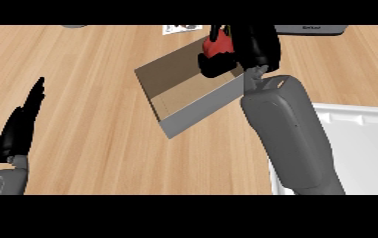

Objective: Pick the bell pepper from the tray and place it in the cardboard box

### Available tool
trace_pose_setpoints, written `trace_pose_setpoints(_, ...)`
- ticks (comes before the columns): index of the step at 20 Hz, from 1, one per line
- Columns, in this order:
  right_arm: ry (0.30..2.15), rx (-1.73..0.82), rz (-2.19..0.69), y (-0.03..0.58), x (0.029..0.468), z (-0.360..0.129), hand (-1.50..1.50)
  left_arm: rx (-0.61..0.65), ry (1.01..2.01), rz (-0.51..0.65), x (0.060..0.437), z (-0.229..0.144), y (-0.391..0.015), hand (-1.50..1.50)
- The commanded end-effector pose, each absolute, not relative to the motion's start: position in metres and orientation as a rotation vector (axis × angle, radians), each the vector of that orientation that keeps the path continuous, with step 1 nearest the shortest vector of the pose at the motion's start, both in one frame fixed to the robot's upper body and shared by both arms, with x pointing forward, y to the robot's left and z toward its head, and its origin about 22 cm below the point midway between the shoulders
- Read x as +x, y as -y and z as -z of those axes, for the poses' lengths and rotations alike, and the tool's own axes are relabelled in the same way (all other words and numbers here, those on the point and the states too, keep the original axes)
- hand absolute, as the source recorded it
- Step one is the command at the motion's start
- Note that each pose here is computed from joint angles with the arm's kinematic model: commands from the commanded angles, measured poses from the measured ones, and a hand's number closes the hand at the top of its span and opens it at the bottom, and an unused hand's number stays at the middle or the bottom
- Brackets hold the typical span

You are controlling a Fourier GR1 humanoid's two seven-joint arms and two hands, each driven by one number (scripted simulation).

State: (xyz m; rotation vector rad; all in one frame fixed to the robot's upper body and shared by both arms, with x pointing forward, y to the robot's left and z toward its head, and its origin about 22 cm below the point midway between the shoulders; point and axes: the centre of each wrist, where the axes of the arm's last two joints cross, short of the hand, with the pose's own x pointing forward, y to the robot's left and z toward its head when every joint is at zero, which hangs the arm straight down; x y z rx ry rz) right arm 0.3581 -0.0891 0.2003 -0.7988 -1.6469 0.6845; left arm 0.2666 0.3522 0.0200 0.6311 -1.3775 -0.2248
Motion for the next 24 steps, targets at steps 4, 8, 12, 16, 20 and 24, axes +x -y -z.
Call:
trace_pose_setpoints(4,1.582,-0.775,-0.678,0.071,0.409,-0.17,1.5,0.629,1.391,0.235,0.263,-0.034,-0.368,0.0)
trace_pose_setpoints(8,1.526,-0.863,-0.734,0.041,0.416,-0.16,1.5,0.638,1.378,0.232,0.282,-0.018,-0.339,0.0)
trace_pose_setpoints(12,1.417,-0.785,-0.592,0.061,0.434,-0.133,-1.5,0.613,1.388,0.246,0.275,-0.011,-0.343,0.0)
trace_pose_setpoints(16,1.401,-0.714,-0.545,0.055,0.441,-0.135,-1.5,0.603,1.392,0.249,0.288,-0.031,-0.336,0.0)
trace_pose_setpoints(20,1.499,-0.669,-0.526,0.068,0.448,-0.127,-1.5,0.62,1.41,0.257,0.274,-0.011,-0.339,0.0)
trace_pose_setpoints(24,1.618,-0.707,-0.446,0.059,0.443,-0.123,-1.5,0.605,1.408,0.263,0.277,-0.021,-0.342,0.0)
